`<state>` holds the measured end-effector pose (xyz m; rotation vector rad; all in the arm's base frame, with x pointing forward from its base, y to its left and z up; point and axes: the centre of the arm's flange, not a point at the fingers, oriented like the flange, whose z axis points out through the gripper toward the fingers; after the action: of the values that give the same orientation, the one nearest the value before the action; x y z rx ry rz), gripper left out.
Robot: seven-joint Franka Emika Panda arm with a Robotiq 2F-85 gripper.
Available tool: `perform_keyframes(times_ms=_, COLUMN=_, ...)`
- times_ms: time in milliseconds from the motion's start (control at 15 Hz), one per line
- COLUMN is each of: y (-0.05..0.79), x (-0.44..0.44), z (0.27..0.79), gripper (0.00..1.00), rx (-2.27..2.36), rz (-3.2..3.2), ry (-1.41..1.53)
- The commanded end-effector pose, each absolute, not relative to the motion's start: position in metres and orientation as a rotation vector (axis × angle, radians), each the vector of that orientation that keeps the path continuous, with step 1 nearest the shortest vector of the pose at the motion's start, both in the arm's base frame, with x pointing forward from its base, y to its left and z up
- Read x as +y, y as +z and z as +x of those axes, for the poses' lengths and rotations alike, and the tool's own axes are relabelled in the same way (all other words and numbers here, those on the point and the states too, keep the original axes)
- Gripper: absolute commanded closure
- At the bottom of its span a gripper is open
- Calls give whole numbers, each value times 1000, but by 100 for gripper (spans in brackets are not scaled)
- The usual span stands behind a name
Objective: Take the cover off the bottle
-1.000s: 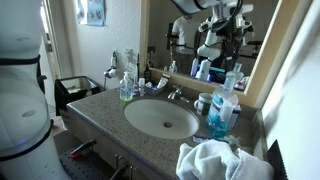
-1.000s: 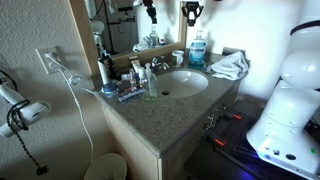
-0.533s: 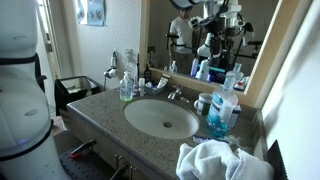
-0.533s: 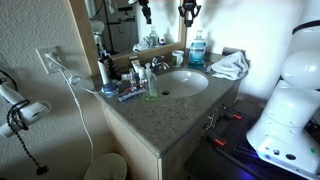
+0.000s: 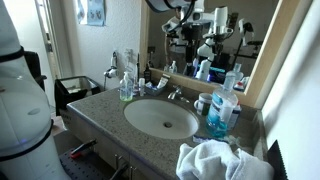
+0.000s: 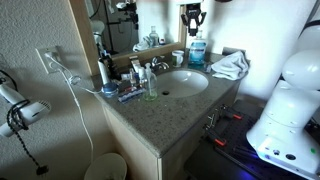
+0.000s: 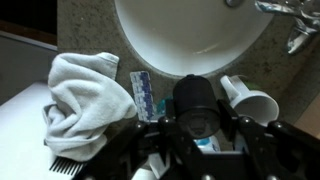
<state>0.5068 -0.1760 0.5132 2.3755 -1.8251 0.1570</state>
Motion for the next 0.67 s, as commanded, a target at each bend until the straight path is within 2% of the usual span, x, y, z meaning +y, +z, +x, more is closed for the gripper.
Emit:
perform_keyframes(times_ms=0, y=479, x=-138, z=444, gripper=80, rx=-1899, rz=2296, ry=152)
perform_keyframes(times_ms=267, y=435, x=-129, z=407, gripper=80, rx=-2003, rz=2190, ry=113)
perform_keyframes(times_ms=600, y=399, x=-158, z=384, gripper=80, rx=-2145, rz=2071, ry=128)
